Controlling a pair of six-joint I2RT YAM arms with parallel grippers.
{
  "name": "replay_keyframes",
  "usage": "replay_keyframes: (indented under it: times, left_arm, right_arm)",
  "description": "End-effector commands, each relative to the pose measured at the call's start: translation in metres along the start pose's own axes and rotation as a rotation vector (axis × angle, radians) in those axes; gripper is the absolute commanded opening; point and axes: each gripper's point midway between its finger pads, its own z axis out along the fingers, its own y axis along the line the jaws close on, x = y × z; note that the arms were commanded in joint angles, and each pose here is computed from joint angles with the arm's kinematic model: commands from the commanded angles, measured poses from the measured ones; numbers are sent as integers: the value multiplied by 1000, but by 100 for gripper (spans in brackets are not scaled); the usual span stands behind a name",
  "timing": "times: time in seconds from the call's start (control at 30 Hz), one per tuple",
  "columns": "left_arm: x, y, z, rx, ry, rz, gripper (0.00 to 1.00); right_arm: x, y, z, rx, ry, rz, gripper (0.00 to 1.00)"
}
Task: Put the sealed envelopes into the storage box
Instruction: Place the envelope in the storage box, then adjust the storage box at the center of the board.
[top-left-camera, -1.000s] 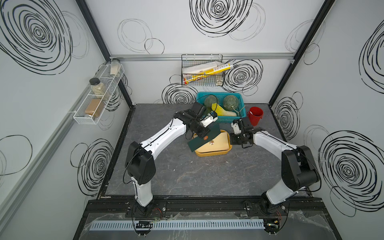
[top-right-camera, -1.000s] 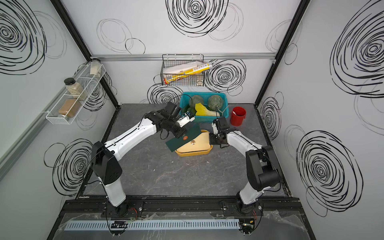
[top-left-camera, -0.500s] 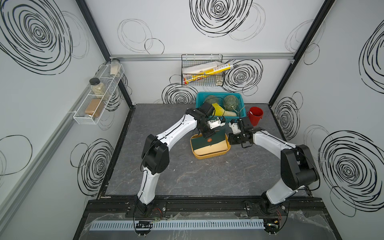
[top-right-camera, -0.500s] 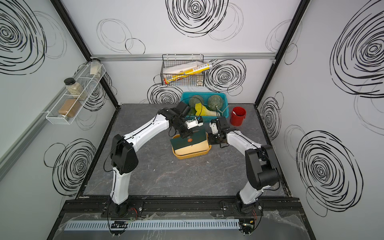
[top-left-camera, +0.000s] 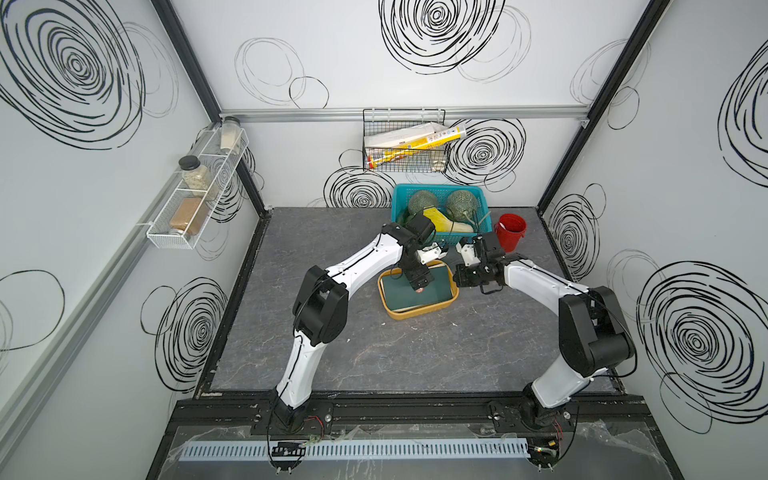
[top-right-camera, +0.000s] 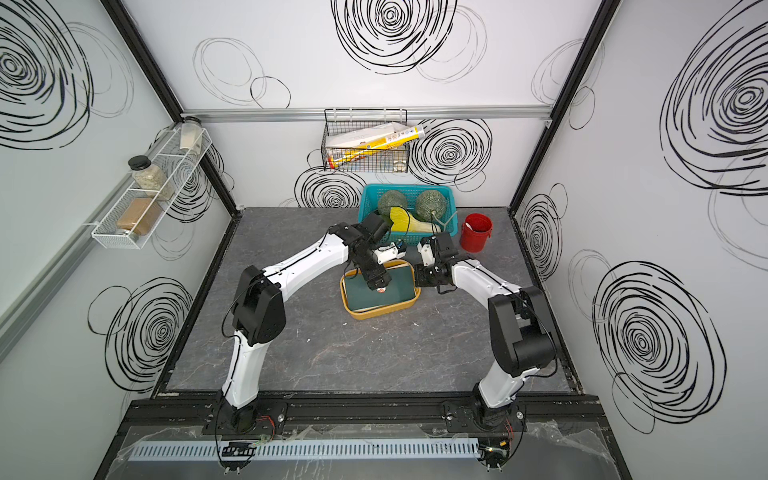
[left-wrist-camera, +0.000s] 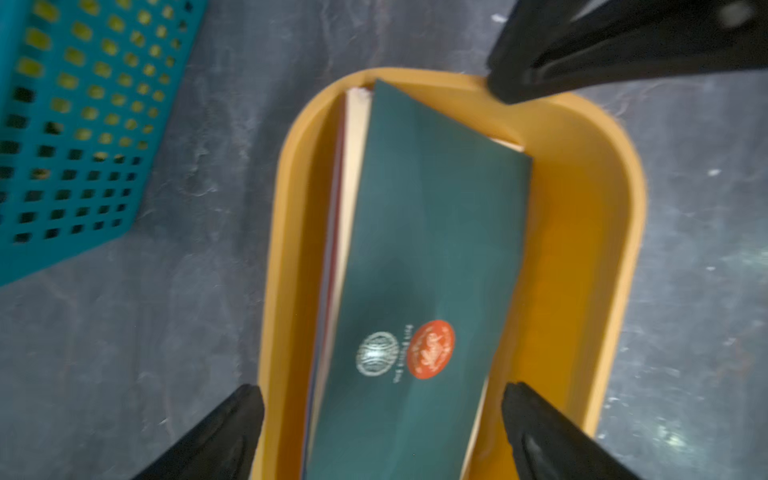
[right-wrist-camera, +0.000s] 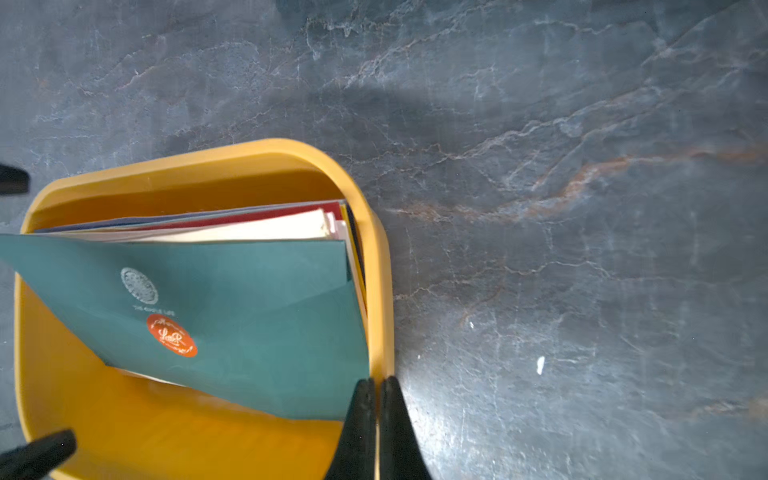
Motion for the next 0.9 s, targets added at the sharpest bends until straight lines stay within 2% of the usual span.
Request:
replay_keyframes:
  times: [0.0, 0.13, 0.23, 0.33, 0.57, 0.6, 0.77, 0.87]
  left_arm:
    - [-24, 73, -61, -308, -155, -186, 99]
    - [-20, 118, -135, -496, -353, -419, 99]
    - [10, 131, -155, -519, -390, -598, 99]
    - [50, 135, -150, -459, -355, -755, 99]
    - [116, 118, -124, -393, -286, -960, 99]
    - [122, 113, -119, -366, -285, -984, 99]
    - [137, 92, -104, -290, -284, -1042, 99]
    - [145, 90, -99, -297, -267, -1060, 99]
  right_arm:
    - [16, -8, 6, 32, 25, 97, 2]
    - [16, -7, 0, 18, -24, 182, 2]
    - [20, -4, -2, -8, -33, 246, 2]
    - [33, 3, 1, -62, -22, 321, 2]
    - [37, 9, -13, -53, -33, 304, 17]
    - [38, 11, -13, -63, -27, 315, 19]
    - [43, 28, -8, -167, -18, 408, 20]
    - [39, 42, -9, -190, -13, 402, 22]
